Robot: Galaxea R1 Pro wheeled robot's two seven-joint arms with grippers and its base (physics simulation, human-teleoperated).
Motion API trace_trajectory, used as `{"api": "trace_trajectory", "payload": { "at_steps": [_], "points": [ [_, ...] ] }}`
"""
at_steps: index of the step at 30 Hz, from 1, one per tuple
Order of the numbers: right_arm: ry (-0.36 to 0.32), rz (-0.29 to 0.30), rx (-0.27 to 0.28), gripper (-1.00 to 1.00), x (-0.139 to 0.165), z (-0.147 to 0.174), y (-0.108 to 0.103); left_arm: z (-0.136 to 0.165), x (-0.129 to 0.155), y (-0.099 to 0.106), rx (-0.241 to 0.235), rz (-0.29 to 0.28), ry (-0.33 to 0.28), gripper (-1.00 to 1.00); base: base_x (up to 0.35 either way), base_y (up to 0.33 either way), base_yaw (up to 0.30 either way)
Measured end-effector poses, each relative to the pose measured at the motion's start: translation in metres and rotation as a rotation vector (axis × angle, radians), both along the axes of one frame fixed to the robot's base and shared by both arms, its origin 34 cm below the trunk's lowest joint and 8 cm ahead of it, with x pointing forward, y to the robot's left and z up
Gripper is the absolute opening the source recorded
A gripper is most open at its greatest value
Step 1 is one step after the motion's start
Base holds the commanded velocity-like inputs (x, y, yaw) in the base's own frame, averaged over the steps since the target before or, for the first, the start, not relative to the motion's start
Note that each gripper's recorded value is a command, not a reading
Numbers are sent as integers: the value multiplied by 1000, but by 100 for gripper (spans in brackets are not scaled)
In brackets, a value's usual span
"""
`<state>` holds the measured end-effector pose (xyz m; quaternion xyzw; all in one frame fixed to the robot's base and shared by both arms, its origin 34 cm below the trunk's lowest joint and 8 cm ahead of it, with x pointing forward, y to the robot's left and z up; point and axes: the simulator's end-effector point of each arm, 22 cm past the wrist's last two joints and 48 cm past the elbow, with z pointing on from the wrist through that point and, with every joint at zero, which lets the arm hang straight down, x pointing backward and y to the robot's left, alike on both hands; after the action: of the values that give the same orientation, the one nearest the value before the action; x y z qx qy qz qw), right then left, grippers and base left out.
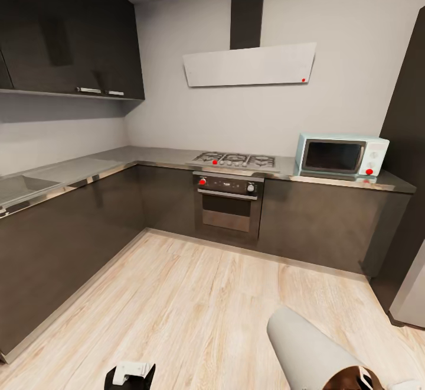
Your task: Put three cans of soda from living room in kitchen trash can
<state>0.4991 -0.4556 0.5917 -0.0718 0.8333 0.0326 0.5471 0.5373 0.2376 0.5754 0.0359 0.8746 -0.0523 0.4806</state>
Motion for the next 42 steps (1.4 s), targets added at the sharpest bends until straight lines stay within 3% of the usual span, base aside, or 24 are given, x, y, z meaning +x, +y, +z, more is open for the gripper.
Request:
{"api": "trace_trajectory", "payload": {
  "at_steps": [3, 42],
  "points": [
    [-6, -27, 11, -100, 0, 1, -5, 0, 0, -2, -1, -2, 0, 100, 0, 0, 0],
    [0, -35, 21, -100, -1, -2, -1, -12, -9, -3, -4, 0, 30, 100, 0, 0, 0]
  ]
}}
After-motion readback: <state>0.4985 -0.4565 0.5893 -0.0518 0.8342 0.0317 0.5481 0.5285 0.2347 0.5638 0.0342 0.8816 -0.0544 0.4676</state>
